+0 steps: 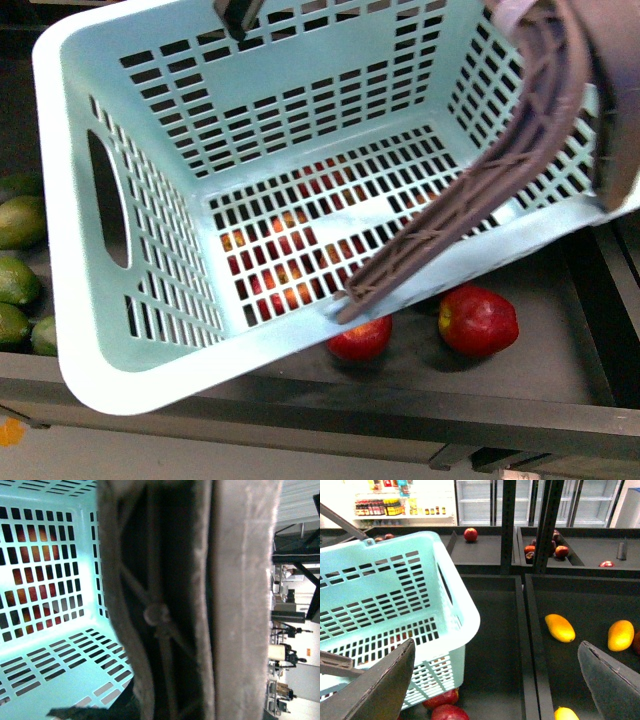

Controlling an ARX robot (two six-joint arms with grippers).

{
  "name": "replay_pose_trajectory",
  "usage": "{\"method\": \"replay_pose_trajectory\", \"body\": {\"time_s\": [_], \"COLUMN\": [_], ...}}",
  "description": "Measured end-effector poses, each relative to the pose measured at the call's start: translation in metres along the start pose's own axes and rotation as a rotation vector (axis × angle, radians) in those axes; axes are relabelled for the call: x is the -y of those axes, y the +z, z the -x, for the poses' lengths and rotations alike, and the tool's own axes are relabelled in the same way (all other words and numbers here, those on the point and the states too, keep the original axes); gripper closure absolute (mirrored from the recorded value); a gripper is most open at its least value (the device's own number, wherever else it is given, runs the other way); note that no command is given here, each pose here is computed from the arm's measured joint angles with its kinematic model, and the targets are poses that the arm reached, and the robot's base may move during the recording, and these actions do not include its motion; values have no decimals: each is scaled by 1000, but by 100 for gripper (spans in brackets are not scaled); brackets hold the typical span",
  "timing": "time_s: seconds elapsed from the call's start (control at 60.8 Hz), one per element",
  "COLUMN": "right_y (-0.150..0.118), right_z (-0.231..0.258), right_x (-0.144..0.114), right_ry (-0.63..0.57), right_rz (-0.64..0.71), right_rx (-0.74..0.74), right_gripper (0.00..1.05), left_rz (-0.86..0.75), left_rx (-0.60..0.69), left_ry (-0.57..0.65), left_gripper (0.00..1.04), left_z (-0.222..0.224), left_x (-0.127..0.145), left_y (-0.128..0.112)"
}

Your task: Pick mango and avocado into basket

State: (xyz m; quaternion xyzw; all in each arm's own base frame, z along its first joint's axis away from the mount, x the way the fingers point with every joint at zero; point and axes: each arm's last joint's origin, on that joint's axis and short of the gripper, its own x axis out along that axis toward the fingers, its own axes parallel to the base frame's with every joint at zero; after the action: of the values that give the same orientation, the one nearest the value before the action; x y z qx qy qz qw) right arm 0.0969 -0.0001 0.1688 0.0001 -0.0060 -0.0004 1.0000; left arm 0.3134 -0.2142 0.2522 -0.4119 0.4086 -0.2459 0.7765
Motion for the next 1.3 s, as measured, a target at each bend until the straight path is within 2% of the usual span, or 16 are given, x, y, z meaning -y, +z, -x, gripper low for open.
{"method": "replay_pose_trajectory", "body": {"time_s": [0.181,0.461,0.494,0.527,0.593,0.658,0.741,0.922,0.971,1.053,1.152,1.218,1.3], "right_y": [0,0,-1,0,-1,-3,2,18,17,13,-1,-20,-35], "right_z": [0,0,0,-1,-3,-7,-14,-35,-46,-60,-91,-118,-136], "right_x": [0,0,0,1,6,11,21,67,94,125,172,205,225], "right_ry": [0,-1,-43,-137,-263,-317,-354,-471,-563,-649,-738,-818,-862], "right_rz": [0,-1,-42,-112,-216,-286,-363,-443,-448,-461,-541,-589,-626], "right_rx": [0,-1,-64,-216,-415,-477,-464,-381,-368,-373,-431,-461,-479], "right_gripper": [9,9,9,9,9,9,9,9,9,9,9,9,9], "left_rz": [-28,-29,-29,-30,-28,-32,-32,-33,-32,-33,-33,-33,-33], "left_rx": [-14,-16,-17,-17,-16,-14,-14,-16,-16,-14,-13,-16,-13], "left_ry": [-8,-10,-10,-10,-9,-9,-8,-10,-10,-9,-9,-10,-9], "left_gripper": [91,91,91,91,91,91,91,91,91,91,91,91,91], "left_z": [-4,-4,-4,-4,-4,-4,-4,-4,-4,-4,-4,-4,-4], "left_x": [11,12,12,12,12,12,12,12,12,12,12,12,12], "left_y": [-13,-14,-14,-14,-14,-14,-13,-14,-14,-14,-14,-14,-14]}}
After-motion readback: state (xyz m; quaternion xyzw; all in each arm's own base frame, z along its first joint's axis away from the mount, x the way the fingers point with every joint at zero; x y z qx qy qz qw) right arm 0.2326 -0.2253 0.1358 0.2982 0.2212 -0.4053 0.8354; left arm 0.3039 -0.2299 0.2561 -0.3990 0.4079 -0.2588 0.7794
